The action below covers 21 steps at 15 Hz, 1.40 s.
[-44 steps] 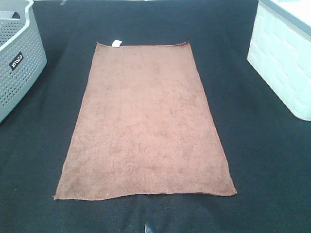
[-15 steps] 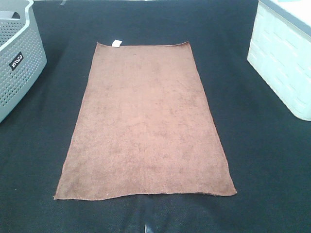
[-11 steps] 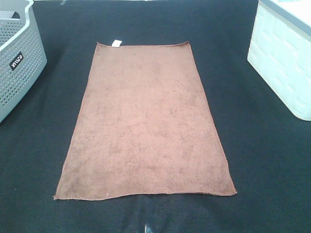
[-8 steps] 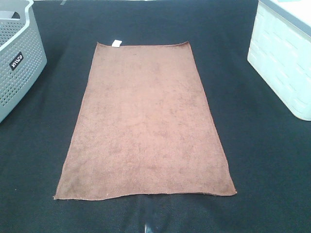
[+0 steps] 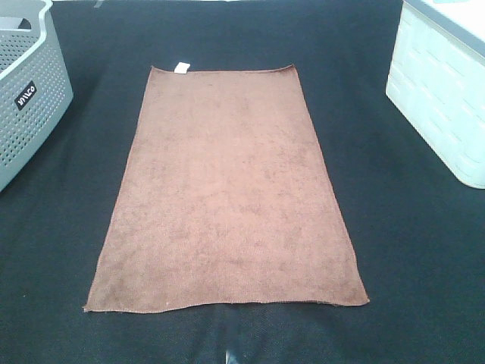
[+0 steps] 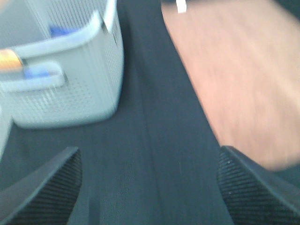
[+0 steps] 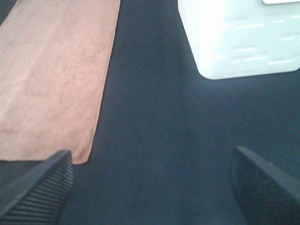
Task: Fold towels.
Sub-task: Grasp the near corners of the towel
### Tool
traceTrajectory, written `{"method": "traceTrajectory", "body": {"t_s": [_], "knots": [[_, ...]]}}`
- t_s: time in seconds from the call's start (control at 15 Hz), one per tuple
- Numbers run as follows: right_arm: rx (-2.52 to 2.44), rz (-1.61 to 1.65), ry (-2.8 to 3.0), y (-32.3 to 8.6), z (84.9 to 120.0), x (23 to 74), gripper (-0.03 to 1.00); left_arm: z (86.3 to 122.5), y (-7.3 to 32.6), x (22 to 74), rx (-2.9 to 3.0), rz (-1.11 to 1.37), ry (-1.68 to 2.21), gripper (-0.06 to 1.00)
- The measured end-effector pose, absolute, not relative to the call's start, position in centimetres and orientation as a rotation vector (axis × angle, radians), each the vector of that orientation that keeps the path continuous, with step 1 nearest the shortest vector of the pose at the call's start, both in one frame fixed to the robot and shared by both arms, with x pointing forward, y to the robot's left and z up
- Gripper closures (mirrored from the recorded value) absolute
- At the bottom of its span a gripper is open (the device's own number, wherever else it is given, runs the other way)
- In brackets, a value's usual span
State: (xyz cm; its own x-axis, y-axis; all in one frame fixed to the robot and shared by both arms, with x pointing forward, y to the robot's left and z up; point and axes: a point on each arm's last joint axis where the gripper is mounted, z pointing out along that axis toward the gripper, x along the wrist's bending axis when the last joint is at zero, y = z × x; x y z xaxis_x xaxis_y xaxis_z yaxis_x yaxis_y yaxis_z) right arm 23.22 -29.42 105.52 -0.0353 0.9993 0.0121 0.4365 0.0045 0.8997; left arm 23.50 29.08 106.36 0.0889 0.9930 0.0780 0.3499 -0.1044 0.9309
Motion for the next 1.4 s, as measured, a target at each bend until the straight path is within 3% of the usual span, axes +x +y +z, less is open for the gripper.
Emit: {"method": "traceTrajectory", "body": {"t_s": [0.2, 0.6, 0.67, 0.93, 1.4], "knots": [[1.456, 1.045, 1.489, -29.5, 107.0, 24.1, 0.13, 107.8, 29.0, 24.5, 1.328, 1.048, 1.308, 0.19], [1.787, 0.977, 1.714, -28.6, 105.9, 32.8, 0.20, 105.8, 28.0, 33.2, 1.251, 0.512, 1.591, 0.19], [1.787, 0.977, 1.714, -28.6, 105.9, 32.8, 0.20, 105.8, 28.0, 33.2, 1.251, 0.512, 1.591, 0.19], [2.055, 0.889, 2.040, -27.1, 101.5, 39.1, 0.20, 100.7, 27.0, 39.3, 1.462, 0.114, 1.785, 0.19], [2.198, 0.848, 2.265, -26.1, 93.9, 44.9, 0.20, 92.8, 26.2, 44.4, 1.518, -0.234, 1.890, 0.19]]}}
